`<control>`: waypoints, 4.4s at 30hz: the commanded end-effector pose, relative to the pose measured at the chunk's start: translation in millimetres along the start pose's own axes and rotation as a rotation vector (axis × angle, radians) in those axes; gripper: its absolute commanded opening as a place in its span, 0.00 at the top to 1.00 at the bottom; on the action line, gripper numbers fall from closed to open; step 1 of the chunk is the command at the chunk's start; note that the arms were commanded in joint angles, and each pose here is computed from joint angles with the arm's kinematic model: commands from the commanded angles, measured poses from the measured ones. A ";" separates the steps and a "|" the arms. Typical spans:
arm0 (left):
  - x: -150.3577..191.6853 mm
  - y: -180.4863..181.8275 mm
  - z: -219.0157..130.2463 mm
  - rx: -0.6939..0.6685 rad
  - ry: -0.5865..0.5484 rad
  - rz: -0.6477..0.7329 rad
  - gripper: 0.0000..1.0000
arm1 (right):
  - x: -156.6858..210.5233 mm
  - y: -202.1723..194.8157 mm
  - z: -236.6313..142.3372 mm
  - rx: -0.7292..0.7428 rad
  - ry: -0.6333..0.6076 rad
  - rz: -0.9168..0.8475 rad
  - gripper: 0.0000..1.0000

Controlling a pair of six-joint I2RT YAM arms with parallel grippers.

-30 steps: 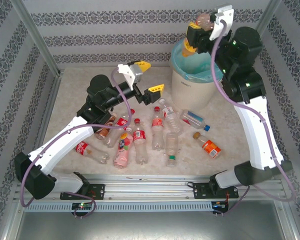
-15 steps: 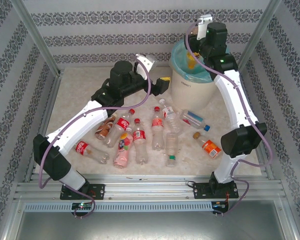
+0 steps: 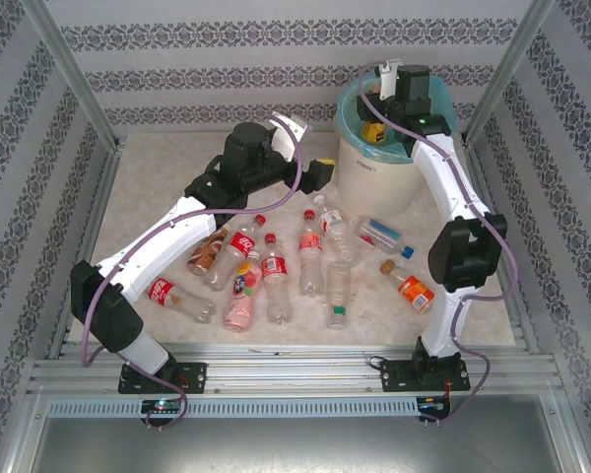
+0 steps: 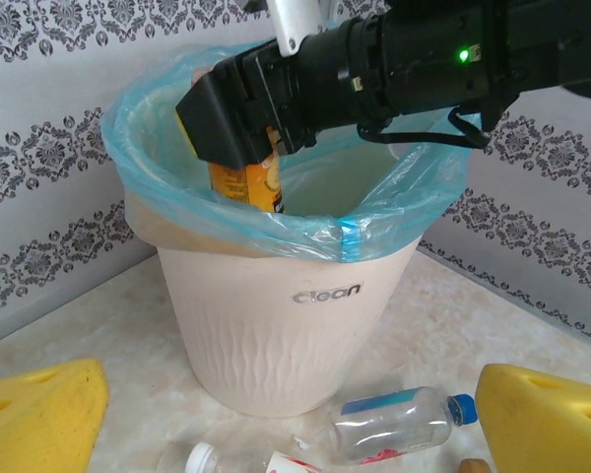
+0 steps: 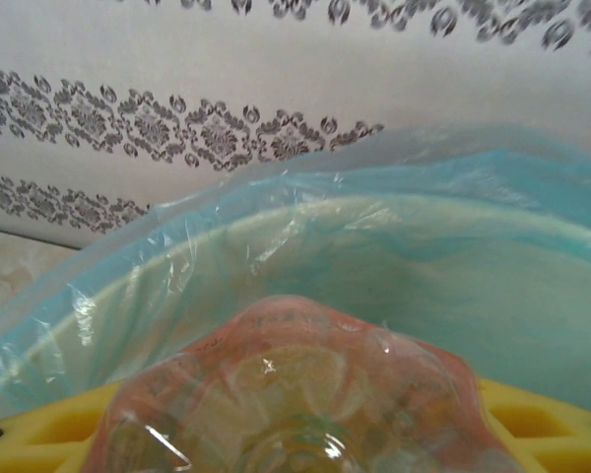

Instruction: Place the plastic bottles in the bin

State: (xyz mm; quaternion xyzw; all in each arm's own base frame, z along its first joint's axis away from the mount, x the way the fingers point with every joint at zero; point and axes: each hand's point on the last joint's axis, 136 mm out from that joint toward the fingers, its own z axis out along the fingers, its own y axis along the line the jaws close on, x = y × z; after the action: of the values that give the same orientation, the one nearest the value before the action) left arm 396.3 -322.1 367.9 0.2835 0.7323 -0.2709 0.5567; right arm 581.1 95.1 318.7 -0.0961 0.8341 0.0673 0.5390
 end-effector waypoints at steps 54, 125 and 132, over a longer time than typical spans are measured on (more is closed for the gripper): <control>193.5 8.3 -135.0 -0.274 0.732 -0.328 0.23 | 51.1 159.7 -236.8 -0.403 -0.050 0.078 0.29; 330.3 -47.8 23.0 -0.240 1.057 -0.408 0.37 | 187.4 91.2 -238.6 -0.165 0.097 0.220 0.27; 303.4 -29.8 13.5 -0.304 0.954 -0.424 0.41 | 177.7 93.7 -238.6 -0.178 0.080 0.232 0.28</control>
State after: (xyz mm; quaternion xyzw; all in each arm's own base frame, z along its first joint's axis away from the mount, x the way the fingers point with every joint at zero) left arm 306.7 -329.1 45.9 0.1565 0.9775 -0.1077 0.0914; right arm 272.4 115.2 233.2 -0.0539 0.8662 0.1795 0.4632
